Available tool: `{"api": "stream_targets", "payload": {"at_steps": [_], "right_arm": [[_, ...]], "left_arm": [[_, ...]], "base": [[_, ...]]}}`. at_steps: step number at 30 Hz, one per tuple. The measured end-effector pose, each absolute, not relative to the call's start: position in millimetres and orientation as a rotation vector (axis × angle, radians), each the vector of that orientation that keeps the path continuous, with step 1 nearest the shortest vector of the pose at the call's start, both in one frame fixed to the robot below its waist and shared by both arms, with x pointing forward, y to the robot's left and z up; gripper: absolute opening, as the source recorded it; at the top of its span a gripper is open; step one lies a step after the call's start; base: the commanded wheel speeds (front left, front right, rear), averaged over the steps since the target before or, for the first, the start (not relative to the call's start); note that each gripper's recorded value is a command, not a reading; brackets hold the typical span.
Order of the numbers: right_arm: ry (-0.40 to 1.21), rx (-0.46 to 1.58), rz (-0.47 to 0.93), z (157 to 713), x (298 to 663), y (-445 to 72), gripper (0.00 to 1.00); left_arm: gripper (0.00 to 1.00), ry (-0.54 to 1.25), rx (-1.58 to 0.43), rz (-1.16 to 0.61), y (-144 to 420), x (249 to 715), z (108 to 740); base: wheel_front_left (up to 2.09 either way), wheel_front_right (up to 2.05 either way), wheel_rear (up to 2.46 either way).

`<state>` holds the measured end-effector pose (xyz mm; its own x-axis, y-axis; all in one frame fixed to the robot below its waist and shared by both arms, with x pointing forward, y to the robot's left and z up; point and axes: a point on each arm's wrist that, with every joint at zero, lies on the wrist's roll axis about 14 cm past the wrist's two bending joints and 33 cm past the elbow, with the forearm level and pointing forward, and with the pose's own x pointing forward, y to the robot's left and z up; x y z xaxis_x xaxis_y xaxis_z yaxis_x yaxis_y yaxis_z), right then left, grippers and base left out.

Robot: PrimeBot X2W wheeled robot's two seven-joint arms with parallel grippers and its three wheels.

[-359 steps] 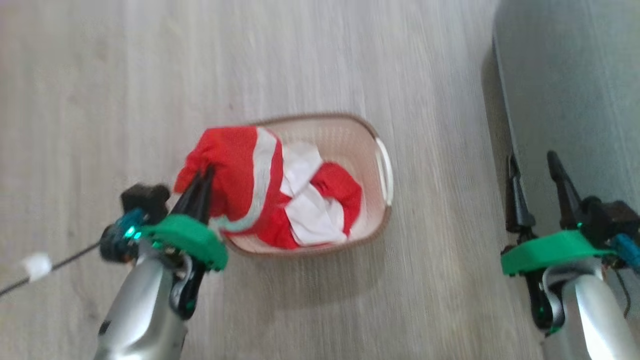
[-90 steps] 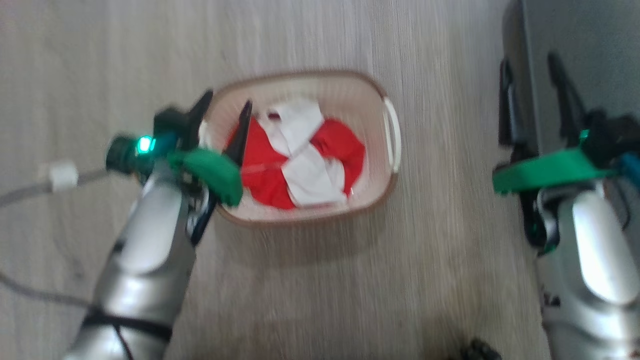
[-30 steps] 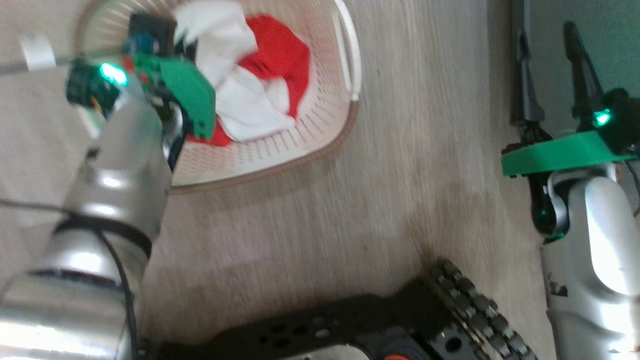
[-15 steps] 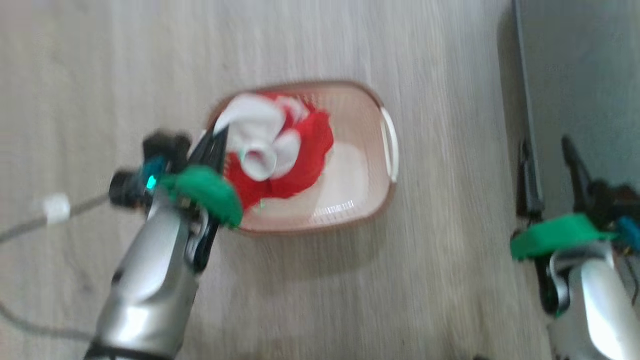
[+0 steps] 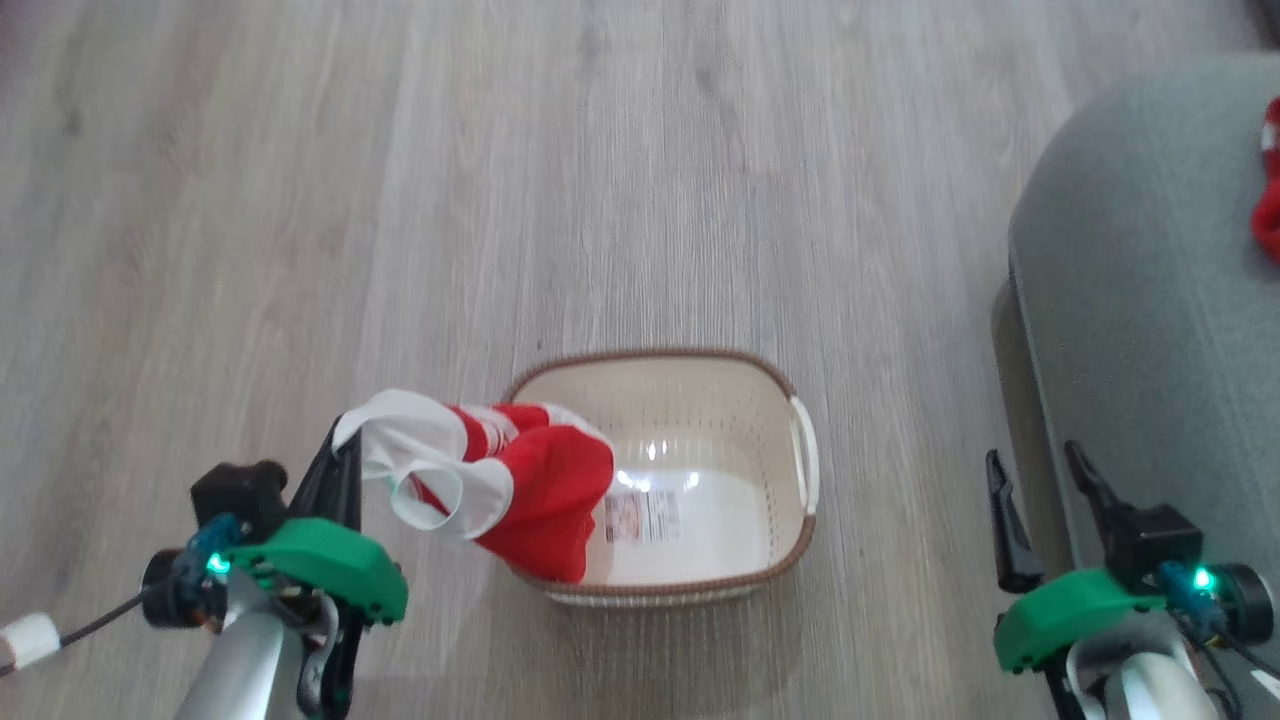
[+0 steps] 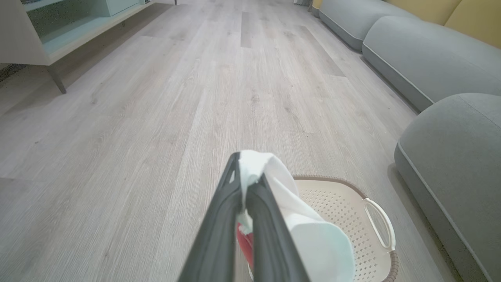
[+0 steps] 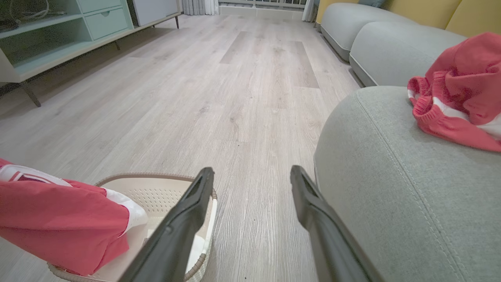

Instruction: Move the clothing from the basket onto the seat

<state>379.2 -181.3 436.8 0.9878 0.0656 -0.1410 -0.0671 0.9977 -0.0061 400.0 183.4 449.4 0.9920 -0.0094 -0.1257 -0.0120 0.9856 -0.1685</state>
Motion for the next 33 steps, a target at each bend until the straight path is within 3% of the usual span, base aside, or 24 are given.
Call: {"api": "stream_targets", "payload": {"at_steps": [11,33], "right_arm": [[0.093,-0.014,0.083,453.8,362.5,-176.3,1.00],[0.100,-0.005,0.099,451.6,360.8,-170.4,1.00]], "left_arm": [[0.00,0.054,-0.186,0.033,190.7,376.2,473.9],[0.00,0.048,-0.178,0.039,192.6,373.5,479.4]], "base": [[0.00,0.00,0.00],[0.00,0.00,0.00]]}}
